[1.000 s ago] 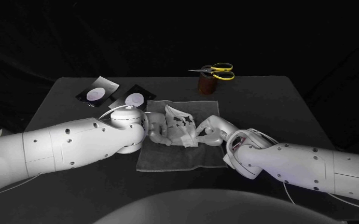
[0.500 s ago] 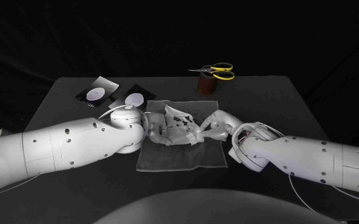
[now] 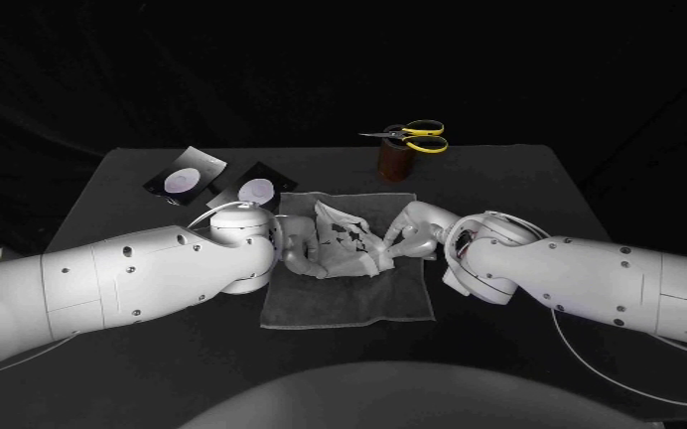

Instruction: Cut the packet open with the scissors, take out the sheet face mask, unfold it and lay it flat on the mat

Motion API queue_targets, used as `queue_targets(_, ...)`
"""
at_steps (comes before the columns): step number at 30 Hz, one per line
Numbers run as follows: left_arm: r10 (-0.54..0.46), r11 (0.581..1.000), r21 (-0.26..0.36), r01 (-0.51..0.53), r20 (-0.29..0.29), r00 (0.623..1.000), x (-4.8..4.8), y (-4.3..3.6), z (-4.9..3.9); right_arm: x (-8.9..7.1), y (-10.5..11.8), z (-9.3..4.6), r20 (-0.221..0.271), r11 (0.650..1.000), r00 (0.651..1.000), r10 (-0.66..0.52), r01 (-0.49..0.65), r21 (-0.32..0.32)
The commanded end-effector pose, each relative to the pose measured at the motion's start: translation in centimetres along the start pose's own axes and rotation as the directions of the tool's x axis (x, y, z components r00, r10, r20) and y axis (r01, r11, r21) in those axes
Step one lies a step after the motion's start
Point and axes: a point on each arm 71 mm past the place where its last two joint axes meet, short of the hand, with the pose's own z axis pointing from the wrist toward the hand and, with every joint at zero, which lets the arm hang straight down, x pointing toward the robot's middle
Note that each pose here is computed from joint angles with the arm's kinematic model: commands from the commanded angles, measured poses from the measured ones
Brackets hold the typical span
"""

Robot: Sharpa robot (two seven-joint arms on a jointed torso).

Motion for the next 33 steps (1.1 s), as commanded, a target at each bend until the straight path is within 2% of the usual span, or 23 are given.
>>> queue_targets(1,0.048,0.996,-0.067,-0.058,-0.139,0.989,2.51,1.22,0.29,-0.1,0.2,0.3,-0.093,0.995,0.991,-0.092,0.095,0.019)
queue_targets(9,0.049,0.996,-0.068,-0.059,-0.141,0.989,2.5,1.24,0.32,-2.2,0.8,1.1,-0.112,0.984,0.979,-0.173,0.177,0.028)
queue_targets(14,0.05,0.996,-0.068,-0.06,-0.142,0.989,2.49,1.22,0.33,-2.5,1.0,1.5,-0.167,0.975,0.963,-0.212,0.221,0.035)
queue_targets(20,0.05,0.996,-0.069,-0.06,-0.143,0.988,2.49,1.25,0.34,-2.8,1.0,2.0,-0.197,0.962,0.947,-0.255,0.269,0.045)
queue_targets(26,0.049,0.996,-0.07,-0.06,-0.143,0.988,2.49,1.27,0.34,-3.2,1.1,2.4,-0.196,0.951,0.936,-0.291,0.306,0.049)
queue_targets(33,0.049,0.996,-0.072,-0.06,-0.144,0.988,2.49,1.33,0.34,-3.9,0.9,2.5,-0.163,0.942,0.935,-0.316,0.329,0.064)
